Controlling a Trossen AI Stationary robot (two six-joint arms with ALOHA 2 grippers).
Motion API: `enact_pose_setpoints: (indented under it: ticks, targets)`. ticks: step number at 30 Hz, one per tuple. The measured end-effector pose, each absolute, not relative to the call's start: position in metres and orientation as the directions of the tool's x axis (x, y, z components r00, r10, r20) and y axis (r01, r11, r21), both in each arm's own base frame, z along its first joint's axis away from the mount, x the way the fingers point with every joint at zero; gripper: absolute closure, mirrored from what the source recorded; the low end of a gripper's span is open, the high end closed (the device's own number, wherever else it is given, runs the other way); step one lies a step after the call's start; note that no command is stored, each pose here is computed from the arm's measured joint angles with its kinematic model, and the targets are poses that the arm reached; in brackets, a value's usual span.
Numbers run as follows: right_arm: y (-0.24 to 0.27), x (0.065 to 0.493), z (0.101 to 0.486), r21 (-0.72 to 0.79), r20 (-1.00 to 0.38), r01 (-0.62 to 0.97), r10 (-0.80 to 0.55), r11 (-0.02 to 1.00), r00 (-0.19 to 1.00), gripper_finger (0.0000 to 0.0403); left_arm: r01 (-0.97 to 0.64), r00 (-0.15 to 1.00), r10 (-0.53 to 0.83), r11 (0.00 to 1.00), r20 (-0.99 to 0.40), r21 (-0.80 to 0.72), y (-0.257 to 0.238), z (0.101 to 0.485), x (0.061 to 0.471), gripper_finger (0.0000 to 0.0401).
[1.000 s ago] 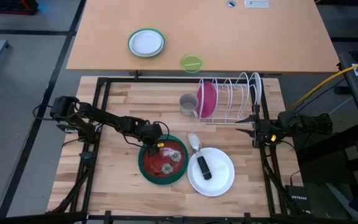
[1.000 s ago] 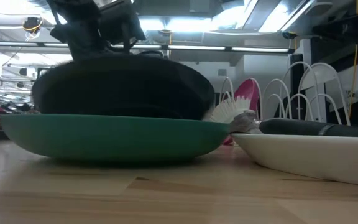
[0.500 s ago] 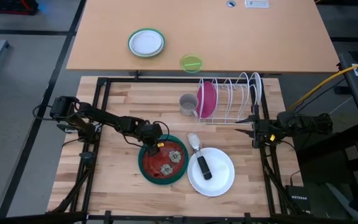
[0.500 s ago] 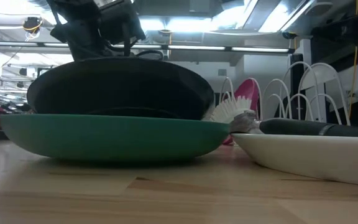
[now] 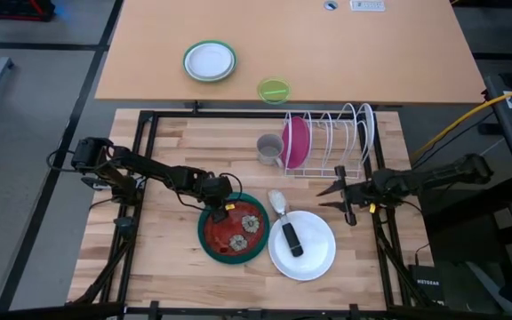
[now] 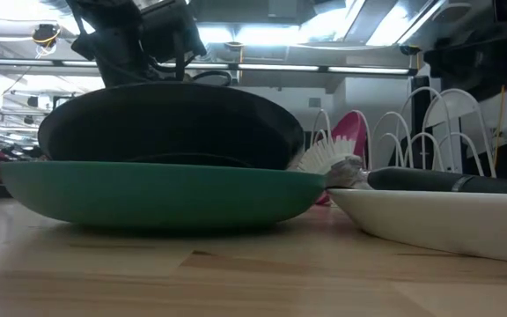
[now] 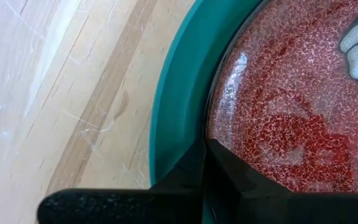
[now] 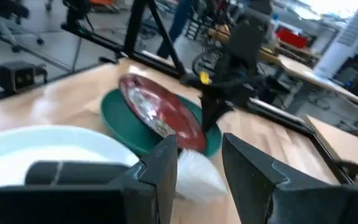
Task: Sort dishes
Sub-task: Put the brown plate in the white dish rack
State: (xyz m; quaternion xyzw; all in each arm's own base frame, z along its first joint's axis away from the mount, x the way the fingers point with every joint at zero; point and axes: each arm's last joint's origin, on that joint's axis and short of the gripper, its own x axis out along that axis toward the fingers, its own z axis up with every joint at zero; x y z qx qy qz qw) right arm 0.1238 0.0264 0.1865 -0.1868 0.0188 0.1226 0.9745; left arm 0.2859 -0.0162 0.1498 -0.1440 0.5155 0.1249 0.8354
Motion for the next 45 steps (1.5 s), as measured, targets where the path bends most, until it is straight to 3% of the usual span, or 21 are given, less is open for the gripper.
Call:
enact_pose_setpoints:
  ticks: [7, 18, 27, 32, 45]
  targets:
    - [0.033, 0.147, 0.194, -0.389, -0.002, -0.264, 0.286, 0.882, 0.958, 0.0271, -0.357, 0.438, 0.060, 0.927, -0.897, -0.112, -0.016, 0.150, 0.286, 0.0393]
    - [0.050, 0.221, 0.192, -0.543, -0.256, -0.418, 0.331, 0.728, 0.908, 0.0271, -0.357, 0.439, 0.060, 0.927, -0.897, -0.113, -0.016, 0.150, 0.286, 0.0393]
    - [0.070, 0.294, 0.179, -0.484, -0.435, -0.640, 0.471, 0.596, 0.767, 0.0271, -0.357, 0.439, 0.060, 0.927, -0.896, -0.113, -0.016, 0.150, 0.286, 0.0393]
    - [0.074, 0.318, 0.172, -0.457, -0.557, -0.701, 0.439, 0.547, 0.705, 0.0271, -0.357, 0.440, 0.060, 0.927, -0.896, -0.113, -0.016, 0.150, 0.286, 0.0393]
    - [0.094, 0.338, 0.157, -0.533, -0.637, -0.724, 0.356, 0.437, 0.684, 0.0271, -0.361, 0.443, 0.060, 0.925, -0.895, -0.116, -0.016, 0.150, 0.286, 0.0393]
